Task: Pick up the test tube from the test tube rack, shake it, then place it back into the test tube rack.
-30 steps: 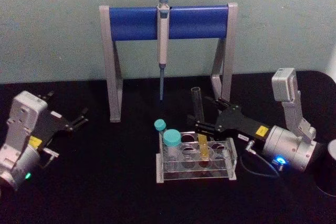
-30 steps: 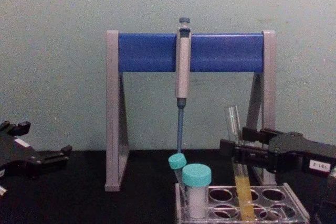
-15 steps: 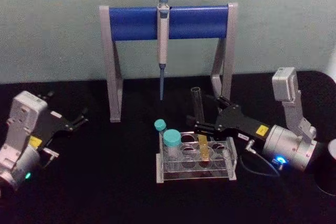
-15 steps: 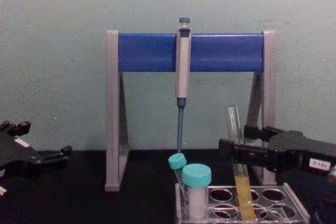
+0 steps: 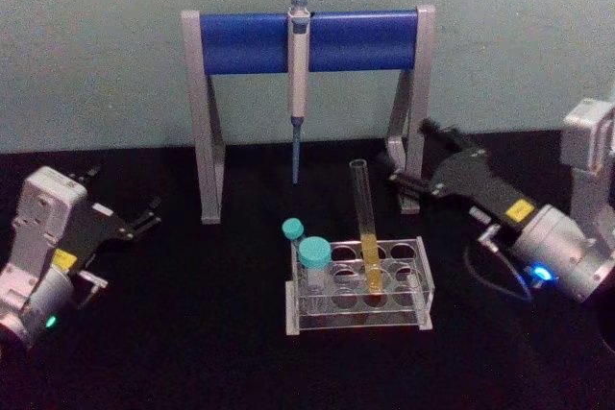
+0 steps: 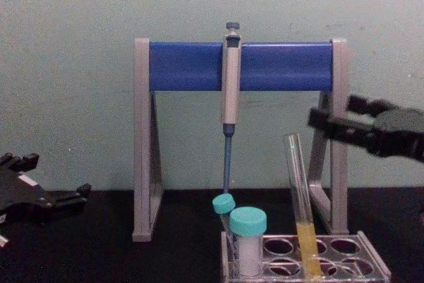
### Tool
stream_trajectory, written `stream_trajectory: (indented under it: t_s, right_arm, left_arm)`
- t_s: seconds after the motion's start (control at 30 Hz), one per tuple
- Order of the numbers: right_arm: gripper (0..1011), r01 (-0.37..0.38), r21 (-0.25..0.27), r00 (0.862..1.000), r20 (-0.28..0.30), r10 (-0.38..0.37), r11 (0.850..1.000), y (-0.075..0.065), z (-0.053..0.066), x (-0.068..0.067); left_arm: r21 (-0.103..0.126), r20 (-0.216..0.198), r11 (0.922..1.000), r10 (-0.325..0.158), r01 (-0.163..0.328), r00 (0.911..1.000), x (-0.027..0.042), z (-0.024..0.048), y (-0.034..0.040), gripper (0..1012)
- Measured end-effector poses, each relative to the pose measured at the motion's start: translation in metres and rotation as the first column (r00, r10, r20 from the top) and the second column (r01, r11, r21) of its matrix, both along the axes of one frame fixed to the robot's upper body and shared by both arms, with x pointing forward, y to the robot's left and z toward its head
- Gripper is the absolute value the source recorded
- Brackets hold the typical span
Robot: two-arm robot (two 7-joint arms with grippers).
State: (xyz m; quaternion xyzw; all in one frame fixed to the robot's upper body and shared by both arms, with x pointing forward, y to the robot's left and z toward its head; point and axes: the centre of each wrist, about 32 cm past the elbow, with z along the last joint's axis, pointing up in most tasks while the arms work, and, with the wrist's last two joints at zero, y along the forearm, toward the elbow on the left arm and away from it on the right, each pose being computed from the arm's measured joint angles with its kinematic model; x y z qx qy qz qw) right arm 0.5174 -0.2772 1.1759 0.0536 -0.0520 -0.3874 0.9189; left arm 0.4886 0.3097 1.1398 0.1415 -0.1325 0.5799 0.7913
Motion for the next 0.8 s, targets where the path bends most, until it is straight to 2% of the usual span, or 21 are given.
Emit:
stream_trajectory:
  t_s: [0.07,0.17,0.2,0.23,0.3,0.4,0.43,0.5,0.53,0.57,0.7,0.8]
  right_arm:
    - [1000,0.061,0.002,0.998,0.007,-0.061,0.998,-0.002,0.002,-0.004]
    - [1000,0.197,-0.021,0.98,-0.013,-0.198,0.98,-0.004,0.004,-0.01]
    - [1000,0.197,-0.021,0.98,-0.013,-0.198,0.98,-0.004,0.004,-0.01]
    - [1000,0.246,-0.043,0.968,-0.031,-0.247,0.968,-0.004,0.004,-0.012]
    - [1000,0.284,-0.066,0.957,-0.051,-0.287,0.957,-0.004,0.003,-0.013]
    - [1000,0.346,-0.145,0.927,-0.099,-0.362,0.927,-0.002,0.0,-0.015]
    - [1000,0.346,-0.145,0.927,-0.099,-0.362,0.927,-0.002,0.0,-0.015]
    - [1000,0.37,-0.204,0.905,-0.14,-0.401,0.906,0.002,-0.002,-0.016]
    - [1000,0.37,-0.204,0.905,-0.14,-0.401,0.906,0.002,-0.002,-0.016]
    - [1000,0.374,-0.229,0.896,-0.161,-0.414,0.898,0.003,-0.004,-0.016]
    - [1000,0.369,-0.278,0.877,-0.214,-0.431,0.887,0.005,-0.009,-0.015]
    - [1000,0.362,-0.296,0.868,-0.238,-0.436,0.884,0.006,-0.011,-0.014]
  left_arm:
    - [0.0,0.0,1.0,0.0,0.0,1.0,0.0,0.0,0.0,1001]
    - [0.0,0.0,1.0,0.0,0.0,1.0,0.0,0.0,0.0,1001]
    - [0.0,0.0,1.0,0.0,0.0,1.0,0.0,0.0,0.0,1001]
    - [0.0,0.0,1.0,0.0,0.0,1.0,0.0,0.0,0.0,1001]
    - [0.0,0.0,1.0,0.0,0.0,1.0,0.0,0.0,0.0,1001]
    - [0.0,0.0,1.0,0.0,0.0,1.0,0.0,0.0,0.0,1001]
    - [0.0,0.0,1.0,0.0,0.0,1.0,0.0,0.0,0.0,1001]
    - [0.0,0.0,1.0,0.0,0.0,1.0,0.0,0.0,0.0,1001]
    - [0.0,0.0,1.0,0.0,0.0,1.0,0.0,0.0,0.0,1001]
    - [0.0,0.0,1.0,0.0,0.0,1.0,0.0,0.0,0.0,1001]
    - [0.0,0.0,1.0,0.0,0.0,1.0,0.0,0.0,0.0,1001]
    - [0.0,0.0,1.0,0.0,0.0,1.0,0.0,0.0,0.0,1001]
